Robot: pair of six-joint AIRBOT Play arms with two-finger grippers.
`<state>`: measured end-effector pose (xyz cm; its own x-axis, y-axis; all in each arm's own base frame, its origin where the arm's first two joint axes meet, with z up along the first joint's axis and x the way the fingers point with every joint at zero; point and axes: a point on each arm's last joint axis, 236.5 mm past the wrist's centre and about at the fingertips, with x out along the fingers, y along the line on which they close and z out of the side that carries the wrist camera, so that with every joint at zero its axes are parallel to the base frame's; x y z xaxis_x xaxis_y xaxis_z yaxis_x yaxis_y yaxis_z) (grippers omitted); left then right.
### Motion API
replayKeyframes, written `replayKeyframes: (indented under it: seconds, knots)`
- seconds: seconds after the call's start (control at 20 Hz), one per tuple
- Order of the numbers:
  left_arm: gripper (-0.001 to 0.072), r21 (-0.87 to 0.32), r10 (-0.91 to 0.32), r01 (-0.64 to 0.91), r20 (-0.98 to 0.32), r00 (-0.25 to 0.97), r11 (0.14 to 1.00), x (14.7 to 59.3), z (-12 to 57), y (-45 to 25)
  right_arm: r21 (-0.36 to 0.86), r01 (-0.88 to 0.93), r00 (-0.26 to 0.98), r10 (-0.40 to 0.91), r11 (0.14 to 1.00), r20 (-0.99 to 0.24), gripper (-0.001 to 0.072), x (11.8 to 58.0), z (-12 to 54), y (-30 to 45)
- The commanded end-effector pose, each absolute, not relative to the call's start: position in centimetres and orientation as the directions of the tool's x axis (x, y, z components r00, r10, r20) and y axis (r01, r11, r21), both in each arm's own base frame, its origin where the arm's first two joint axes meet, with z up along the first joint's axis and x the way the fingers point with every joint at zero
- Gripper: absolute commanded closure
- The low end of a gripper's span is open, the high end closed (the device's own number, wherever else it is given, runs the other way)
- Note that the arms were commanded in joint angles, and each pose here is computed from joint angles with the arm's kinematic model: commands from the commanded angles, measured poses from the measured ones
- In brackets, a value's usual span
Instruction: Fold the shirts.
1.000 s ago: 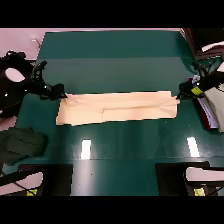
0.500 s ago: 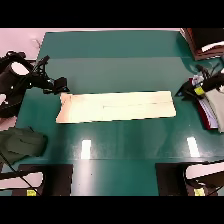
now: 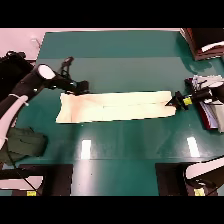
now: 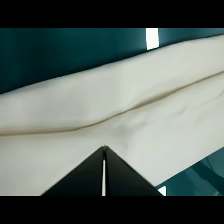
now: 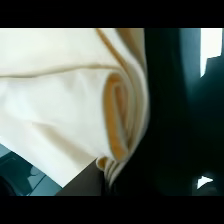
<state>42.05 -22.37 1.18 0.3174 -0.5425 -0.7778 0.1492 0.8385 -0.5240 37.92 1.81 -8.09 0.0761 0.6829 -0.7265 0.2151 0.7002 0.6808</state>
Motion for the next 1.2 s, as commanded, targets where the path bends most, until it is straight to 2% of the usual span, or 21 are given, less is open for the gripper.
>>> replayKeyframes:
  seconds: [0.0,0.25,0.45,0.85,1.0,1.15]
  knots:
    - [0.0683,-0.550,-0.581,0.189,-0.762,0.286,0.814,41.8,-0.4,-27.7,0.711,0.055,0.102,0.705,0.701,-0.702,0.0694,40.2,-3.9,4.8]
    - [0.0683,-0.564,-0.608,0.234,-0.765,0.212,0.792,41.9,-3.6,-33.6,0.644,-0.187,0.258,0.670,0.742,-0.697,0.0694,42.2,9.6,8.0]
    - [0.0683,-0.592,-0.627,0.216,-0.758,0.177,0.777,42.0,-5.5,-36.4,0.592,-0.335,0.335,0.680,0.733,-0.653,0.0694,41.8,17.8,12.7]
    - [0.0683,-0.598,-0.633,0.214,-0.751,0.189,0.772,42.7,-5.6,-37.1,0.554,-0.536,0.314,0.760,0.637,-0.569,0.0694,39.8,23.7,23.2]
    - [0.0684,-0.602,-0.639,0.217,-0.746,0.189,0.768,44.7,-2.4,-34.3,0.556,-0.579,0.302,0.790,0.596,-0.533,0.0694,39.2,24.3,26.9]
    - [0.0683,-0.516,-0.572,0.245,-0.742,0.351,0.821,48.8,5.2,-26.3,0.624,-0.619,0.193,0.863,0.476,-0.467,0.0694,37.3,23.9,33.2]
